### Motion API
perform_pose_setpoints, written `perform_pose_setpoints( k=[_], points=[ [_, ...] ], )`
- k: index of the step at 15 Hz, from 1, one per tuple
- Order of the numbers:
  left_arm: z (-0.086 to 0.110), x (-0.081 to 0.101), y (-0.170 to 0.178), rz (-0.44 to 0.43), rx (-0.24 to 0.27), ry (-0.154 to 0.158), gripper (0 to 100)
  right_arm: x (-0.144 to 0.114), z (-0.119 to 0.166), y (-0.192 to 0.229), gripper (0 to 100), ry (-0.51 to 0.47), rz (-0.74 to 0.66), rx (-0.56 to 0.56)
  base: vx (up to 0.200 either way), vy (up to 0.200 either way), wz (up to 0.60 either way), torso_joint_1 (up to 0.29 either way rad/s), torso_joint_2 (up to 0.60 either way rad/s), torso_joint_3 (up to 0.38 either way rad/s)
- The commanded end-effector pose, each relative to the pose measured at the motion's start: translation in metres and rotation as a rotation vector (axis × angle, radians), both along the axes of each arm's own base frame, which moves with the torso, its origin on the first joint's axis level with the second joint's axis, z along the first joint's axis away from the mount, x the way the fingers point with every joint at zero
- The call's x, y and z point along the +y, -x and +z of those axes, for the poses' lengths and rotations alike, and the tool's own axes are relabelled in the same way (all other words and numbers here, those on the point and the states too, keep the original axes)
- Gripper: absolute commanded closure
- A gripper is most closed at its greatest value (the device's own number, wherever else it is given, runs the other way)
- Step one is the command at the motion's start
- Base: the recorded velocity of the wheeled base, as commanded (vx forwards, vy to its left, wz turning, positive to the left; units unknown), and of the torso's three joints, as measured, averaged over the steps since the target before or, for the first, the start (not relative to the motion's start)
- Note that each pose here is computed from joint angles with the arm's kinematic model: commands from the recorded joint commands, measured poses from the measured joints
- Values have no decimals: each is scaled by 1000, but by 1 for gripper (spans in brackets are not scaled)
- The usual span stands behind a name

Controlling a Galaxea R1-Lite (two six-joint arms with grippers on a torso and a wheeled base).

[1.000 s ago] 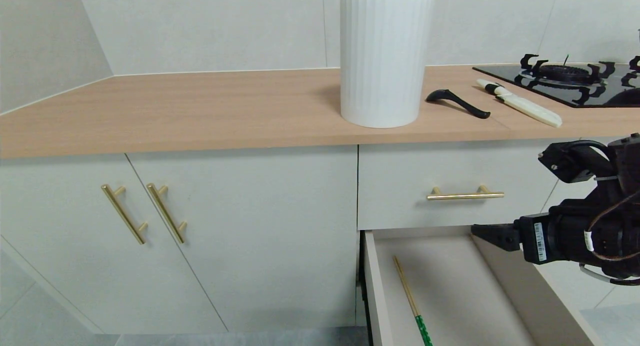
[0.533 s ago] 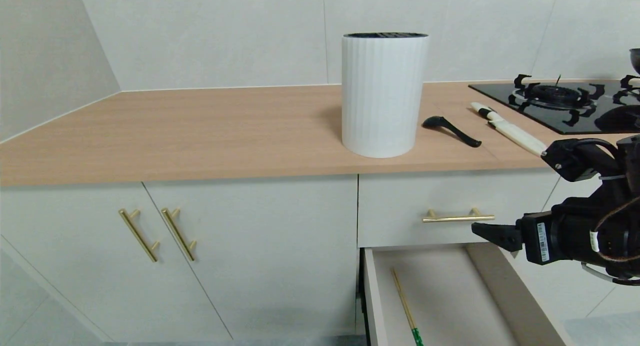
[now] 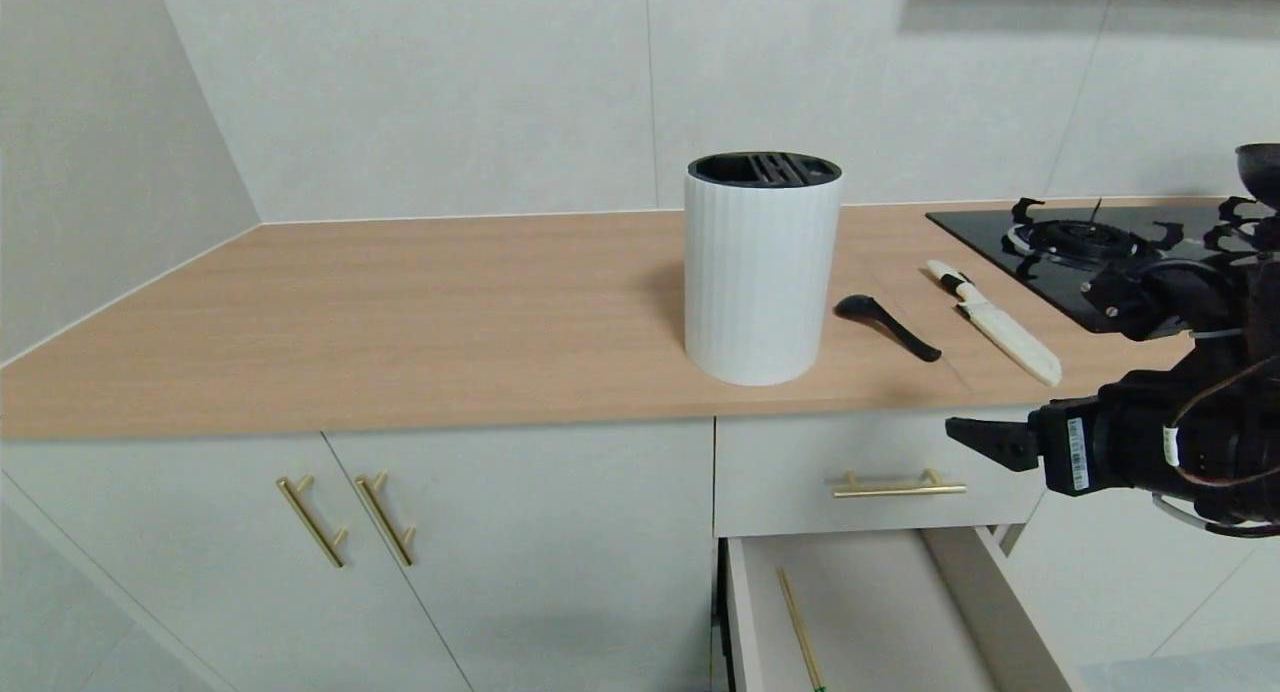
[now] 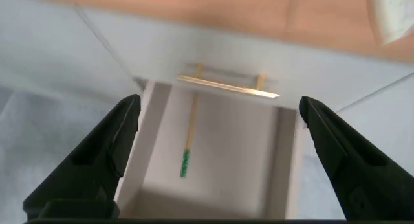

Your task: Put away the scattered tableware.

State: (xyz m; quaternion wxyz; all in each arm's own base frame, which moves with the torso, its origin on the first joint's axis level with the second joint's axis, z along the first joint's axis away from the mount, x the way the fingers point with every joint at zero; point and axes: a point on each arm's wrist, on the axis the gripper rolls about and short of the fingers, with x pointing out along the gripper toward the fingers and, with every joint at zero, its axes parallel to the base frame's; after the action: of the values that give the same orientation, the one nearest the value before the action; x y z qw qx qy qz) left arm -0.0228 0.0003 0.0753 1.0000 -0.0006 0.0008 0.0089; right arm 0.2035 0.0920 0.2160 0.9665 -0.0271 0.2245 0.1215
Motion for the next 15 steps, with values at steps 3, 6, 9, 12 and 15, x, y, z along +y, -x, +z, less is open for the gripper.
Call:
perform_pose_setpoints(
  k=[3, 6, 9, 12, 15],
  points=[
    [0, 0, 0, 1, 1, 0, 0, -3, -20, -45, 0, 23, 5, -19, 0, 0, 0, 194, -460, -277],
    [0, 0, 0, 1, 0, 0, 0, -12, -32, -100, 0, 75, -2, -132, 0, 0, 0, 63, -147, -89],
    [0, 0, 0, 1, 0, 0, 0, -9, -34, -153, 0, 83, 42, -181, 0, 0, 0, 0, 0, 0],
    [0, 0, 0, 1, 0, 0, 0, -7, -59, -172, 0, 67, 103, -116, 0, 0, 0, 0, 0, 0],
    [0, 0, 0, 1, 0, 0, 0, -9, -69, -179, 0, 38, 159, -92, 0, 0, 0, 0, 0, 0]
  ],
)
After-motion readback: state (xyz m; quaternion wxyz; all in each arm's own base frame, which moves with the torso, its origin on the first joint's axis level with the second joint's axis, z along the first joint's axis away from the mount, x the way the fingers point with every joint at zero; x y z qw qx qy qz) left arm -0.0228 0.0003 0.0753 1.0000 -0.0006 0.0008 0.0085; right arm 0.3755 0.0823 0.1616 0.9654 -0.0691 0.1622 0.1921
